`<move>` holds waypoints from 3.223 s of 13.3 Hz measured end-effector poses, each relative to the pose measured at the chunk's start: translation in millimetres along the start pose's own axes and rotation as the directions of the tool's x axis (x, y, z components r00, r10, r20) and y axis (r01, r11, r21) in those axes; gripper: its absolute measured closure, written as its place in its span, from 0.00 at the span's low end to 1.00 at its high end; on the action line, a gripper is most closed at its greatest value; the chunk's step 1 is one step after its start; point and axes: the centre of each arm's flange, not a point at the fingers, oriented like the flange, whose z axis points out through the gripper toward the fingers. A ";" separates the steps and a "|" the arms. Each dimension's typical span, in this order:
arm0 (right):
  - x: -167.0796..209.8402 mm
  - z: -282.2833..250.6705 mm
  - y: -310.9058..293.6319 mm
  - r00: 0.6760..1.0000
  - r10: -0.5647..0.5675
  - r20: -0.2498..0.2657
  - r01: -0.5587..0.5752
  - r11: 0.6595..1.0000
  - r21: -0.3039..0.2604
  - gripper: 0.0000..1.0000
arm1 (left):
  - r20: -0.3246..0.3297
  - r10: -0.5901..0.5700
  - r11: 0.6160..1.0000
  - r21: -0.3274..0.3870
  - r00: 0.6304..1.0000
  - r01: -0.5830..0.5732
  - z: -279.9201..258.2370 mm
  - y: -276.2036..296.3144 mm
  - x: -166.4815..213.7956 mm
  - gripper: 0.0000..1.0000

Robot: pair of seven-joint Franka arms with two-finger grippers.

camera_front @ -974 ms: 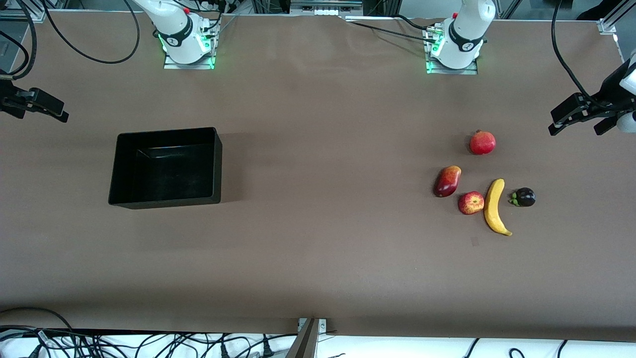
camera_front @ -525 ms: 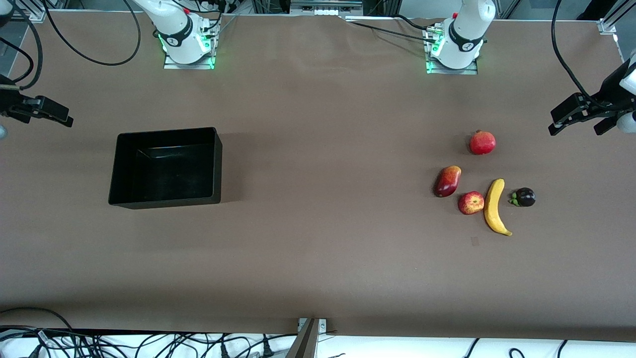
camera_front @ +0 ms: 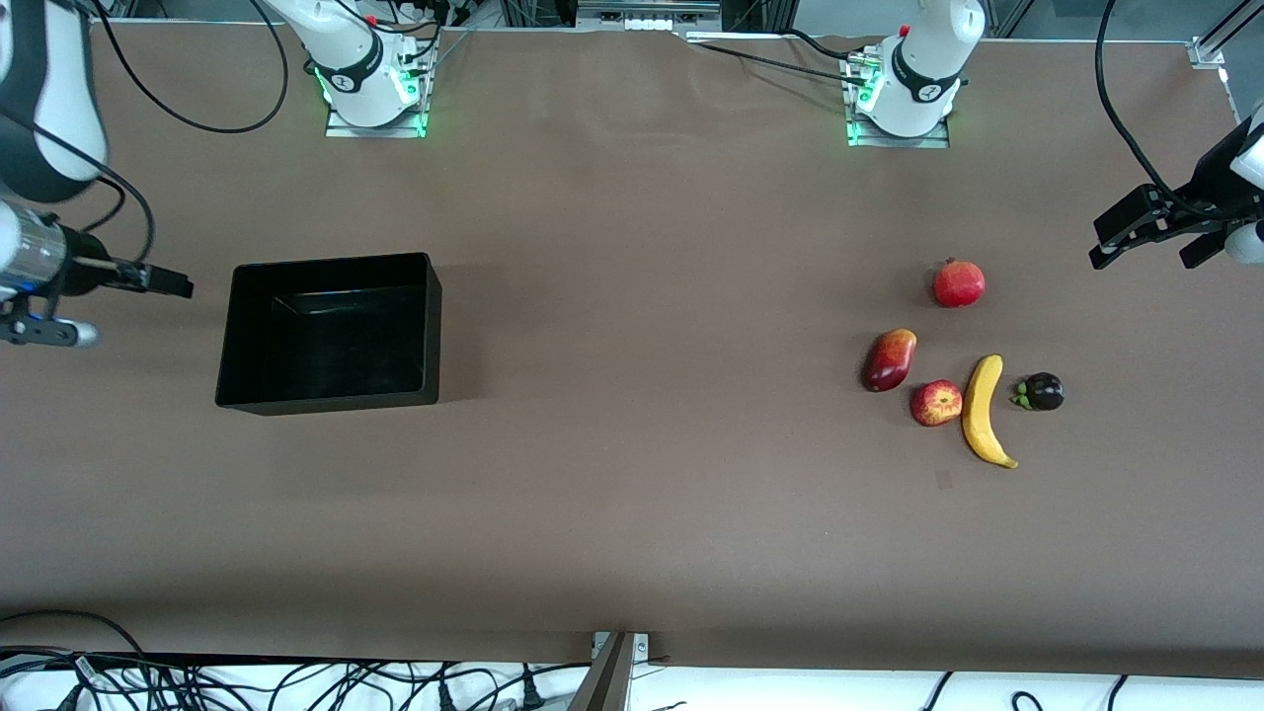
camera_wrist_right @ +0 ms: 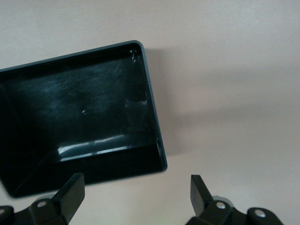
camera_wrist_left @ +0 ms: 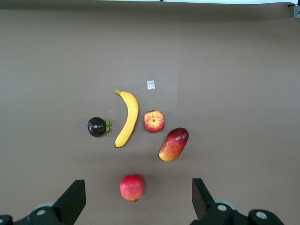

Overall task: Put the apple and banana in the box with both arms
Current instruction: 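Grip the black box rim with the right gripper and drag it toward the fruit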

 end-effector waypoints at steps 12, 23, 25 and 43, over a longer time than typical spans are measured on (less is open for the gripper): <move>12.3 175.0 9.5 0.998 -0.049 -0.028 0.048 0.999 -0.023 0.00 | -0.001 0.000 1.000 0.000 1.000 0.000 -0.5 0.1 0.0 0.00; 6.8 196.5 9.9 0.998 -0.050 -0.026 0.049 0.998 -0.025 0.82 | -0.002 0.001 1.000 0.000 1.000 -0.001 -1.2 0.4 -0.1 0.00; 5.3 196.9 10.0 0.998 -0.068 -0.013 0.068 0.997 -0.024 0.94 | -0.003 0.001 1.000 0.000 1.000 -0.001 -1.8 0.5 -0.3 0.00; 11.2 6.7 -295.8 0.997 -0.046 -0.059 0.048 0.998 0.047 0.96 | -0.004 0.002 1.000 0.000 1.000 -0.002 -2.2 1.0 -0.4 0.00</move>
